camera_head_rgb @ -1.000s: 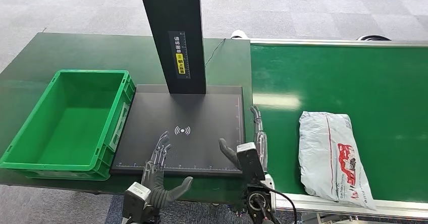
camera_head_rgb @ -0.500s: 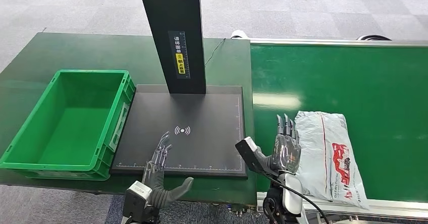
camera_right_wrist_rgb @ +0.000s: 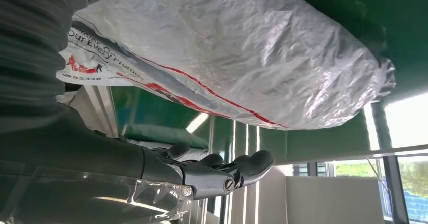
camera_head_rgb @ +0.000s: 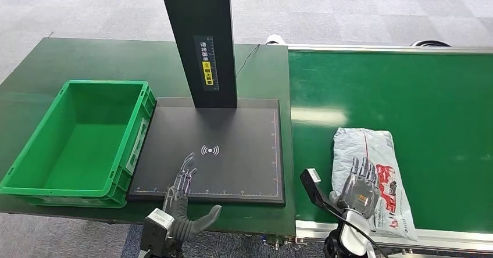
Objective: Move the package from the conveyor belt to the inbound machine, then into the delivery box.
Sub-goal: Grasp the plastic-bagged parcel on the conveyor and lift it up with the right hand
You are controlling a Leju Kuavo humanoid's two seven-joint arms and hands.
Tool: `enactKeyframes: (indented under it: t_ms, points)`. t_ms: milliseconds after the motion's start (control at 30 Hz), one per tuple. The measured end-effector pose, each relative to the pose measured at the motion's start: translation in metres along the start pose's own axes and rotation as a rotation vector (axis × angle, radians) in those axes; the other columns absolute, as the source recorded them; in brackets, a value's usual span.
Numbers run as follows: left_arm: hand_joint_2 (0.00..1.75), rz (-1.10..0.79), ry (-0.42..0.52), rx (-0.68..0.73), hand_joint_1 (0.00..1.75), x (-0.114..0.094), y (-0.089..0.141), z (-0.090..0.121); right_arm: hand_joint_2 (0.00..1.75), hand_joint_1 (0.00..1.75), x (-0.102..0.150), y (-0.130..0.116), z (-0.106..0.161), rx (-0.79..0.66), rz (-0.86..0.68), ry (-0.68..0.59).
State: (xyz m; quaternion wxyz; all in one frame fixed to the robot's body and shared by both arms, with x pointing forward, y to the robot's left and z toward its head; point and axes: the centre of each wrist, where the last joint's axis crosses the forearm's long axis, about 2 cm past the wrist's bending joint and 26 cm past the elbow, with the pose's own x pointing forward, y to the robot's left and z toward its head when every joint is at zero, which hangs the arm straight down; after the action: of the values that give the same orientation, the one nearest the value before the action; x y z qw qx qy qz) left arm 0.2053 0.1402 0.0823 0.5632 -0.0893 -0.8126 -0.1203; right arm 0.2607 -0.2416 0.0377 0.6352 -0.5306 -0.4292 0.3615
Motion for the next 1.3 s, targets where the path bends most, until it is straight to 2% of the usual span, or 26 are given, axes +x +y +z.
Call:
enactKeyframes:
  t_ms: [367, 767, 1300]
  points:
    - [1.75, 0.006, 0.002, -0.008, 0.0, 0.0, 0.0, 0.0, 1.75, 0.0, -0.008, 0.006, 0.0, 0.051, 0.023, 0.035]
    - [1.75, 0.016, 0.004, -0.009, 0.0, -0.001, 0.0, -0.002, 1.75, 0.0, -0.011, 0.021, 0.001, 0.249, 0.078, 0.034]
    - [1.75, 0.017, 0.003, -0.01, 0.0, -0.001, 0.001, -0.003, 1.75, 0.0, -0.002, 0.026, -0.003, 0.301, 0.087, 0.012]
